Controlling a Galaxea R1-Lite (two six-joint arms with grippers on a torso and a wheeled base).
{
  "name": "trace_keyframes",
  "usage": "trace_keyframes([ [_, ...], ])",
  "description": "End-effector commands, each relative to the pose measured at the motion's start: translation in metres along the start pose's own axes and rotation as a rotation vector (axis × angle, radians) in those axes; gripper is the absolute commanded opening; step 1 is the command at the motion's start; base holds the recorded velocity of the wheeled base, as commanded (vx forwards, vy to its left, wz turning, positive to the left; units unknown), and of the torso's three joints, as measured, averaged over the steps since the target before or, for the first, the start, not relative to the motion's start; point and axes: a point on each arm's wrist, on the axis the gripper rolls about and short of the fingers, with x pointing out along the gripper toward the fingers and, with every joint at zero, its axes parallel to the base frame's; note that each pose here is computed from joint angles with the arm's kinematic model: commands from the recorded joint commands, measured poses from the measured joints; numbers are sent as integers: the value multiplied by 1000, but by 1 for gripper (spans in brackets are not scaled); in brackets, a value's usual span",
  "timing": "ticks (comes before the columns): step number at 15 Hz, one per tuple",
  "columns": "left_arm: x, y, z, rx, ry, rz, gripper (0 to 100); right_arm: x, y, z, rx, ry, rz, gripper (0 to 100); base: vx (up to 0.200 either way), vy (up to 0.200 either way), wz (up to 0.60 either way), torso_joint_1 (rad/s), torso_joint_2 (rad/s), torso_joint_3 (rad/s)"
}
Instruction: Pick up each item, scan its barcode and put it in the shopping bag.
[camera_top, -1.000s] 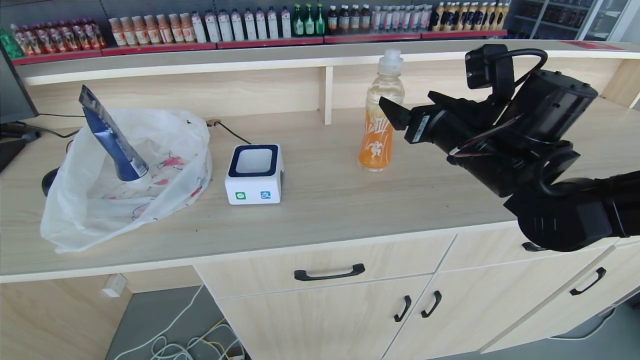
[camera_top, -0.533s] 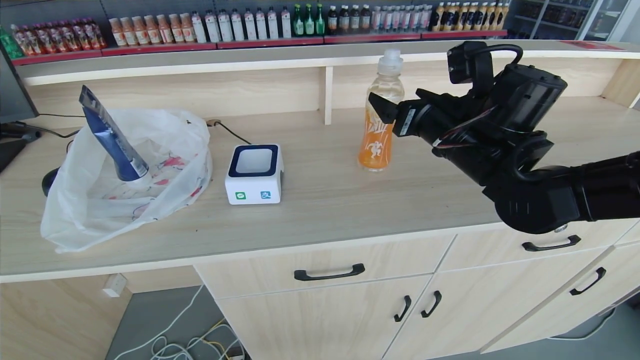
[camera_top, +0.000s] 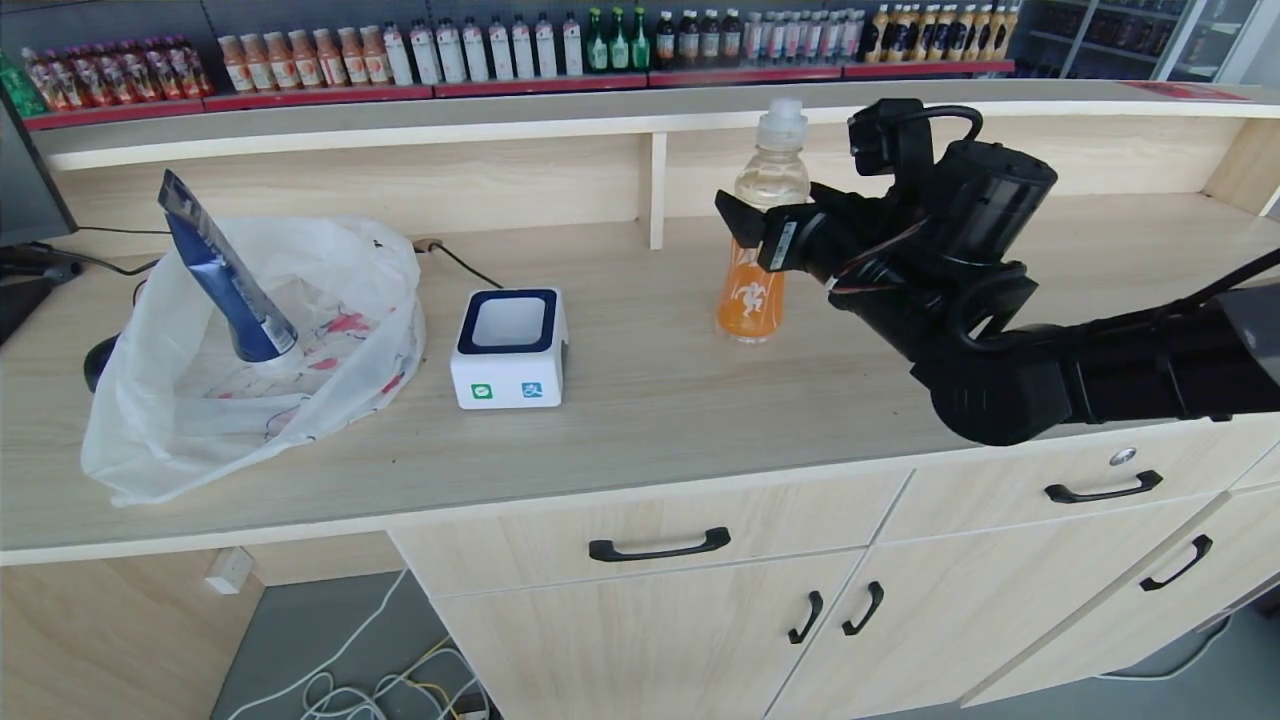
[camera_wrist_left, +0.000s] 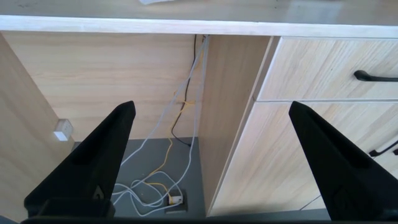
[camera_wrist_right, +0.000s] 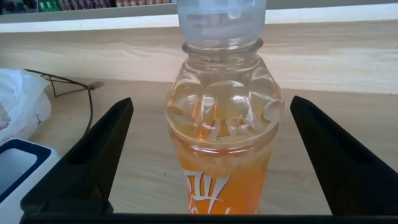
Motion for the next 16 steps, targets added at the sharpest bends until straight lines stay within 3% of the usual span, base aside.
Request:
trace_keyframes([
  [1,0,0,0,-1,1,0,100,5,1,-13,-4,19,0,100,0,0,0,0,0,0],
  [16,0,0,0,-1,-1,0,100,36,-14,-34,-16,-13,-34,100,0,0,0,0,0,0],
])
